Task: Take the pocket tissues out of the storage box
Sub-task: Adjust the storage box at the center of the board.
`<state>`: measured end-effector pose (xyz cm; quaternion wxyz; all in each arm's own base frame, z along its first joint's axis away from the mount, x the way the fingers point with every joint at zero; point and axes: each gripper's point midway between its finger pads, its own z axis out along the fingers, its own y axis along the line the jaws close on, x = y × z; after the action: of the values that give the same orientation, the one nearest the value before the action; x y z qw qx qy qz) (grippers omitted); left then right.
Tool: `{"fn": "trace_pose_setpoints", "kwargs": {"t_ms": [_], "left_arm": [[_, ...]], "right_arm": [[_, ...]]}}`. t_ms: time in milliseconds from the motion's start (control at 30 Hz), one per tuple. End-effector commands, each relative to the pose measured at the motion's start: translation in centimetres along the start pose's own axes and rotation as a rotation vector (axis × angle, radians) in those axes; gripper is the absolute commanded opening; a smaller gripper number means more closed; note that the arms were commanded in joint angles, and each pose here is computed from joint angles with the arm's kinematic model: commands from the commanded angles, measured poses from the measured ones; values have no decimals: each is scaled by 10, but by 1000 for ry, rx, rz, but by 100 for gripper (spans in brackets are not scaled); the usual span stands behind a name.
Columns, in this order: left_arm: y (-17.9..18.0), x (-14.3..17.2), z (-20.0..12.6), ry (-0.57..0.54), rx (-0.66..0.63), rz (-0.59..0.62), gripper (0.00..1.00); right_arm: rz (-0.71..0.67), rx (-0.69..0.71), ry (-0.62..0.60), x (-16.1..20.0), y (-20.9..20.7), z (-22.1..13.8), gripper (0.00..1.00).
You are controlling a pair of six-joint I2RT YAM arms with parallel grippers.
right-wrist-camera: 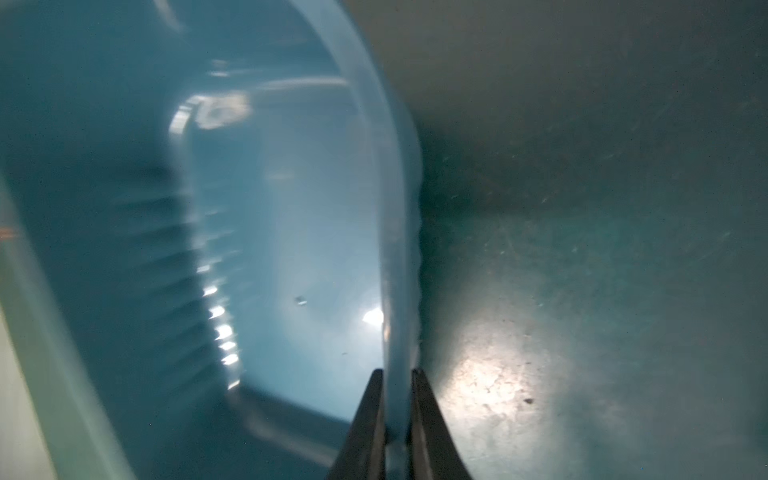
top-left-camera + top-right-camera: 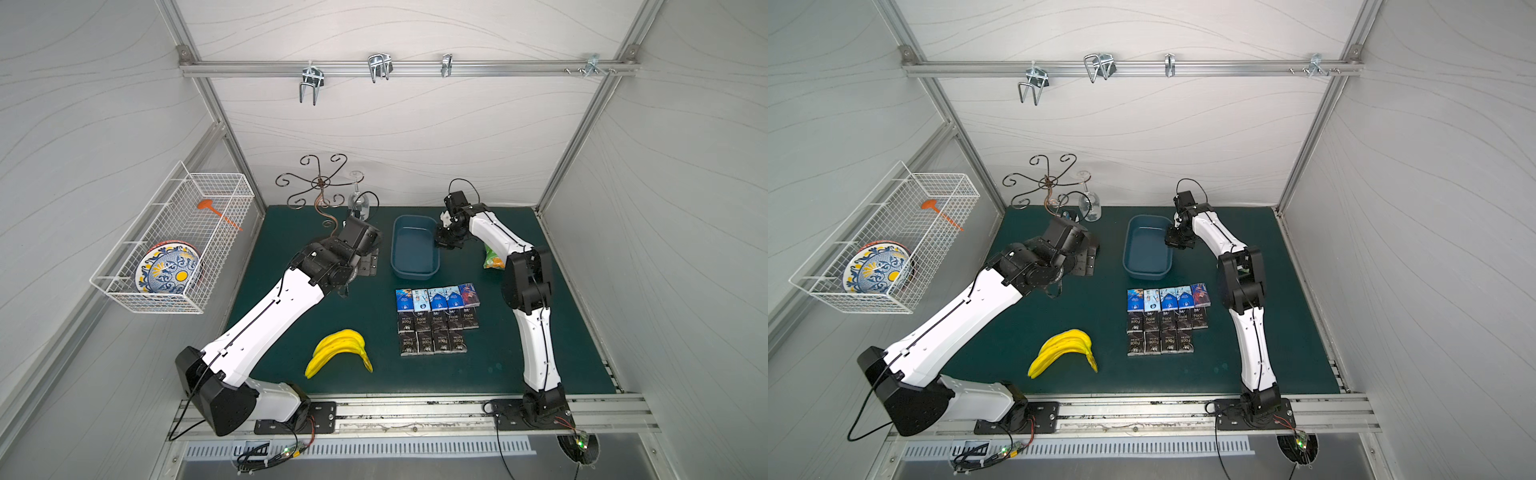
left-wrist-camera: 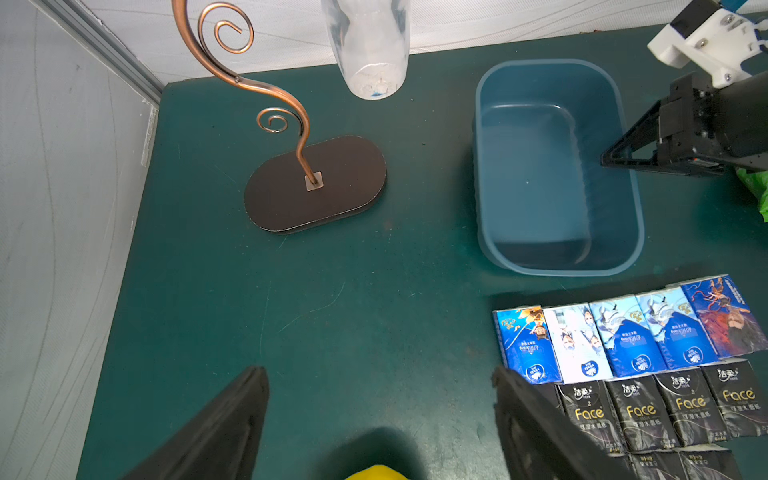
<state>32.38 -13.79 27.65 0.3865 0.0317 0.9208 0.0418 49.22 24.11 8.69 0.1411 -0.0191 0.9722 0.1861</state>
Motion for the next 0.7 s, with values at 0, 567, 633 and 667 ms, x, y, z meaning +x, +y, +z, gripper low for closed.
{"fn": "trace_pose_setpoints", "kwargs": {"t_ms": [0,567,633,667], "left_arm": [[0,-7,-3,-25,7,-18,89],[-2,-2,5,0,-3,-9,88],[-1,-2,5,0,-6,-10,88],[-1,-2,5,0,-7,-10,88]], "right_arm": [[-88,50,7,0,-7,8,11],[-240,61,-102,-40,-8,9,25],[-208,29,-133,-44,-6,2,26],[-194,13,-147,-45,-6,-4,29]]}}
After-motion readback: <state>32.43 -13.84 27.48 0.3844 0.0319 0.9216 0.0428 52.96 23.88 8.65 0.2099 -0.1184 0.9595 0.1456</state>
